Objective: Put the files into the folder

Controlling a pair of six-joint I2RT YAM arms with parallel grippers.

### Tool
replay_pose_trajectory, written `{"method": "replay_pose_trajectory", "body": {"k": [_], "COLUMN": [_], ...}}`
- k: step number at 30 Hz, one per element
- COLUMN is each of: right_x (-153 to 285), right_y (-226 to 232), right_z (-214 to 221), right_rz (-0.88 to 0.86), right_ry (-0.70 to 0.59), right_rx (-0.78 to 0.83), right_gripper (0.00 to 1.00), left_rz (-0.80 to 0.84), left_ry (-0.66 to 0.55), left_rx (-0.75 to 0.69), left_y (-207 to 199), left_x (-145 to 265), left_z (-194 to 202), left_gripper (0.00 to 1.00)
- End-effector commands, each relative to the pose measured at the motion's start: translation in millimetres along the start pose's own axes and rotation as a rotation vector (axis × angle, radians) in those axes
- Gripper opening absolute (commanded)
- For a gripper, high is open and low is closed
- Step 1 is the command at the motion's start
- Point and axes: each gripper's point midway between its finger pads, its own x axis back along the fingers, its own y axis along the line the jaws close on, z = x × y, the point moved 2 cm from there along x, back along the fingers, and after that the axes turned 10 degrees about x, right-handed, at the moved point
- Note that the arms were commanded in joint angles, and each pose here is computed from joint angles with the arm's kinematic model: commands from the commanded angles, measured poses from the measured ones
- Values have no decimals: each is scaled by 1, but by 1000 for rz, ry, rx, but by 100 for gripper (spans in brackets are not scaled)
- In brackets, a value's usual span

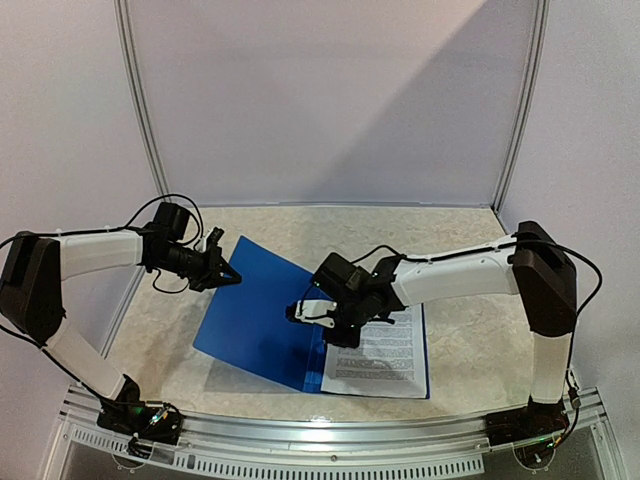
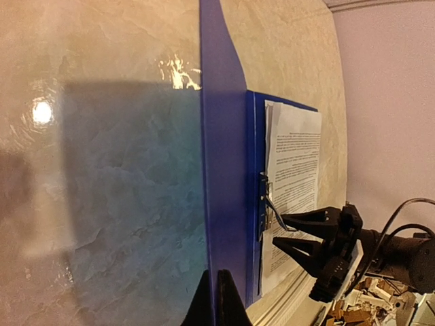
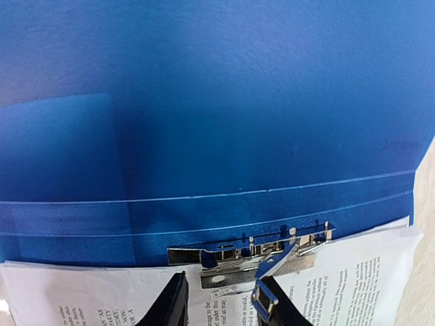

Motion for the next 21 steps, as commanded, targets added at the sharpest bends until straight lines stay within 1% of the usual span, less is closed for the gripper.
{"method": "replay_pose_trajectory", "body": {"k": [1,5,8,10,12,13,16,17,19,21], "right_x": [21,32,44,52,56,56,50,48,45,44], "right_y": [3,-5,-13,-17,-17,-17,-14,-14,-15,-20], "right_z": [-12,-11,-18,-24,-27,-27,-22,-19,-17,-14], "right_rz": [-32,-33,-45,-60,-80,-94,-114,-115,-111,-99], "right_ry": [-91,-118,-187,-236,-267,-269,-233,-222,-211,-204], "right_rx": [22,7,-20,-40,-55,-58,-52,-51,-55,-70], "right_gripper": [38,45,50,52,53,50,32,28,26,28], "left_rz": [8,11,11,11,12,12,11,11,10,12], "left_ry": [-8,-10,-13,-14,-16,-18,-16,-17,-15,-16], "left_rx": [-26,-29,-31,-32,-35,-36,-34,-34,-32,-32], "left_y": [-7,-8,-8,-8,-9,-9,-8,-8,-8,-8], "left_x": [2,3,4,4,4,5,5,5,4,4], "left_z": [0,0,0,0,-1,-1,-1,-1,-1,-1], "left_gripper": [0,0,0,0,0,0,0,0,0,0]}}
